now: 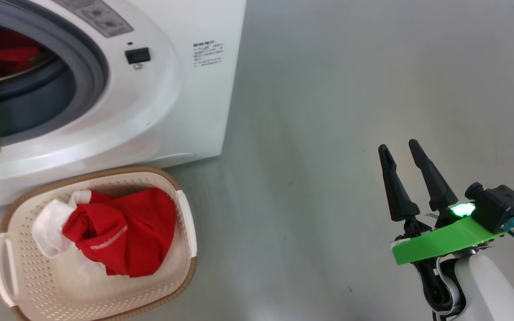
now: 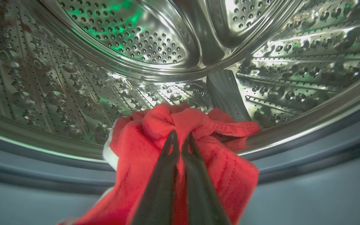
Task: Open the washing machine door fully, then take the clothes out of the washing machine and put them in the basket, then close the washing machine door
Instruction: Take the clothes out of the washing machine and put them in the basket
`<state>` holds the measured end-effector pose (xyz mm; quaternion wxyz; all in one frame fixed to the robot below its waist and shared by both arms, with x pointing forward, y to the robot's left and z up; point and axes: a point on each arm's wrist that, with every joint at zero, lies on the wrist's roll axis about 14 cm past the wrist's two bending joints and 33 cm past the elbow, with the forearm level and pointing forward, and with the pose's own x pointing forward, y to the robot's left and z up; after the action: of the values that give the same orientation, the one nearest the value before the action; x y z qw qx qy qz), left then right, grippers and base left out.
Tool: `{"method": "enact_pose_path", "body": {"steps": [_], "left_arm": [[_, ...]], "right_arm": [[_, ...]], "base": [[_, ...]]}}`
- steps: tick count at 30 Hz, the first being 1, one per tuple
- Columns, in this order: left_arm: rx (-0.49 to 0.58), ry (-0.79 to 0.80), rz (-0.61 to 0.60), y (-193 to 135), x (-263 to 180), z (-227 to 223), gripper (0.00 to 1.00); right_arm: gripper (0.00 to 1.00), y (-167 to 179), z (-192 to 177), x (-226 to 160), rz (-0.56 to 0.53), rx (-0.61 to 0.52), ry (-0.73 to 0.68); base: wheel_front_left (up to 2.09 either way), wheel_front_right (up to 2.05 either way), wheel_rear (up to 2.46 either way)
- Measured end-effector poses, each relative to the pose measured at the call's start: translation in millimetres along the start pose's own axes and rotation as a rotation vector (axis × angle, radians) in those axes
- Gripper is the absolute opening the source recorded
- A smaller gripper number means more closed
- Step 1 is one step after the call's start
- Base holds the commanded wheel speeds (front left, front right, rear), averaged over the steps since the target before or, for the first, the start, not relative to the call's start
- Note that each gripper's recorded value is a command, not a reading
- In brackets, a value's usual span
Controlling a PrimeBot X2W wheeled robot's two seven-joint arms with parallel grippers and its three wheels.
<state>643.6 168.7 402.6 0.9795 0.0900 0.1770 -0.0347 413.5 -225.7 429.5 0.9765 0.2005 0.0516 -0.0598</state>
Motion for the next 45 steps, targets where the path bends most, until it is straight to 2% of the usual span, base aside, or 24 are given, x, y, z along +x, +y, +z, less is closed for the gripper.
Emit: {"method": "enact_pose_path", "body": {"steps": [7, 10, 14, 27, 45], "left_arm": [[-0.094, -0.109, 0.021, 6.5, -19.7, 21.7, 0.0], [-0.173, -0.207, 0.024, 9.2, -29.0, 45.8, 0.0], [-0.221, -0.295, 0.033, 13.7, -47.8, 59.7, 0.0], [-0.292, -0.544, 0.057, 29.4, -116.5, 100.8, 0.0], [-0.29, -0.764, 0.089, 39.7, -189.8, 133.6, 0.0]], "right_arm": [[1.0, 9.2, 8.1, -0.4, 0.029, 0.007, -0.023], [1.0, 10.5, 10.6, 0.2, 0.036, 0.008, -0.03], [1.0, 16.3, 14.9, 1.0, 0.054, 0.01, -0.042], [1.0, 25.5, 16.5, -8.2, 0.086, 0.016, -0.043], [1.0, 29.0, 16.0, -13.4, 0.098, 0.019, -0.04]], "base": [[0.0, 0.0, 0.0], [0.0, 0.0, 0.0], [0.0, 0.0, 0.0], [0.0, 0.0, 0.0], [0.0, 0.0, 0.0]]}}
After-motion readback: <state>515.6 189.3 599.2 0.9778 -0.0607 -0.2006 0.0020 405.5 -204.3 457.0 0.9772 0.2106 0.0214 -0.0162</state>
